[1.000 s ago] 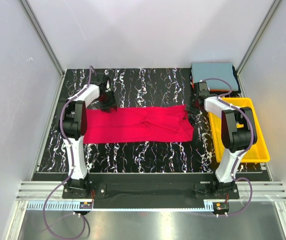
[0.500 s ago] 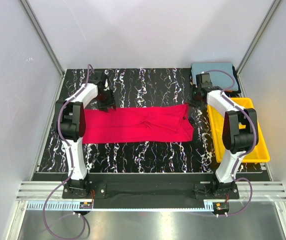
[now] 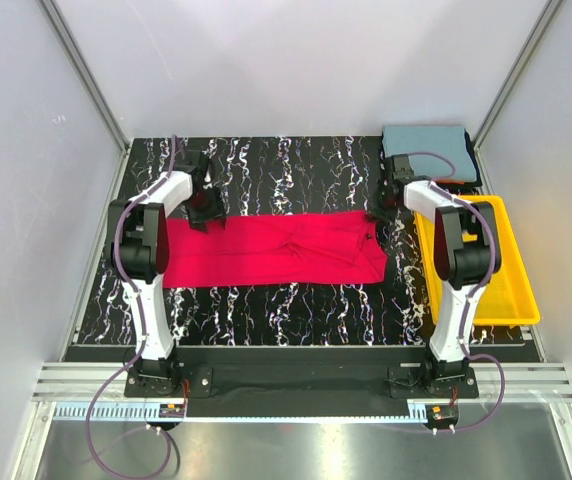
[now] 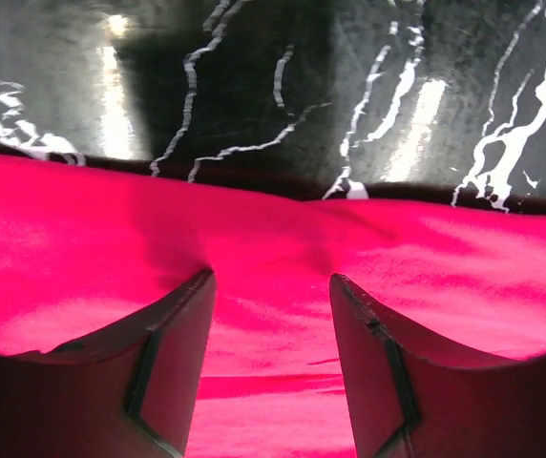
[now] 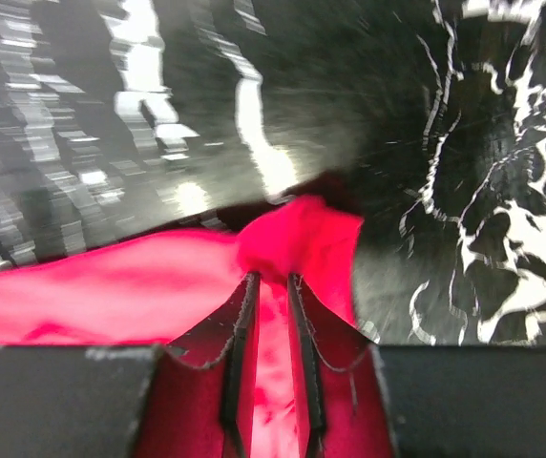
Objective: Fold and stack the t-shirts
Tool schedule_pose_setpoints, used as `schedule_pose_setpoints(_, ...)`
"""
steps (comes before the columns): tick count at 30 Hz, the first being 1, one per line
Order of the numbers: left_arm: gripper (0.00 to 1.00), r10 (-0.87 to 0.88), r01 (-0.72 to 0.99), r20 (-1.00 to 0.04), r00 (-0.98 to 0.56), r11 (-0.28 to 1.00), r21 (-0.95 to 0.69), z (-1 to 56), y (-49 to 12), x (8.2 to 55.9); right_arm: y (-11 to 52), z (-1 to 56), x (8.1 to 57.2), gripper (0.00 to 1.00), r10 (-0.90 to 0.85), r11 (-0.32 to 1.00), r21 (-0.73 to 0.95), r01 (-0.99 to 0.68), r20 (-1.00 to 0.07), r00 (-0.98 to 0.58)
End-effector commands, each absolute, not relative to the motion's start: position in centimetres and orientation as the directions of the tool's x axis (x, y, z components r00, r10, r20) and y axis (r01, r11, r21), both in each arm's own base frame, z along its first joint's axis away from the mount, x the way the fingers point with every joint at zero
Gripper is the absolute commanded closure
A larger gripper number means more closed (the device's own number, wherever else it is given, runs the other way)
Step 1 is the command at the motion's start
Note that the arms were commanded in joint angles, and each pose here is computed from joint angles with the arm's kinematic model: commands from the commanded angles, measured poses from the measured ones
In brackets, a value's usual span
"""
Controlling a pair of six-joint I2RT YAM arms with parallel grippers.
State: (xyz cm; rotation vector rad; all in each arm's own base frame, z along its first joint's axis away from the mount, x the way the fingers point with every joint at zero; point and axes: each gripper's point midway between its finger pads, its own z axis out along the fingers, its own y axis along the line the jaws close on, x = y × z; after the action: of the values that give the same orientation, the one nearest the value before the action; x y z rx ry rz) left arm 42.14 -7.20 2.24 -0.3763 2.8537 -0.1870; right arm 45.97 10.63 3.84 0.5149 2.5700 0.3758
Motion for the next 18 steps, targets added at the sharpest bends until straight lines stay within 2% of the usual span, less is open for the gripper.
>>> schedule_pose_setpoints(1, 0.41, -0.299, -0.28, -0.26, -0.918, 0.954, -0.109, 2.3, -5.2, 42.2, 9.3, 2.3, 46.7, 0.76, 0.448, 0.889, 0.298, 0.348, -0.413, -0.793)
schedule_pose_setpoints(5, 0.4, -0.337, -0.333, -0.262, -0.904, 0.941, -0.062, 1.8, -3.4, 42.0, 8.1, 0.9, 46.2, 0.76, 0.448, 0.893, 0.235, 0.383, -0.418, -0.79)
schedule_pose_setpoints(8, 0.39, -0.368, -0.368, -0.274, -0.888, 0.928, -0.055, 2.1, -2.6, 42.1, 8.5, 0.9, 46.9, 0.75, 0.44, 0.897, 0.25, 0.366, -0.419, -0.794)
schedule_pose_setpoints(18, 0.37, -0.438, -0.453, -0.402, -0.804, 0.889, -0.062, 7.0, 0.4, 43.2, 11.1, 2.1, 53.7, 0.73, 0.456, 0.876, 0.374, 0.303, -0.445, -0.771)
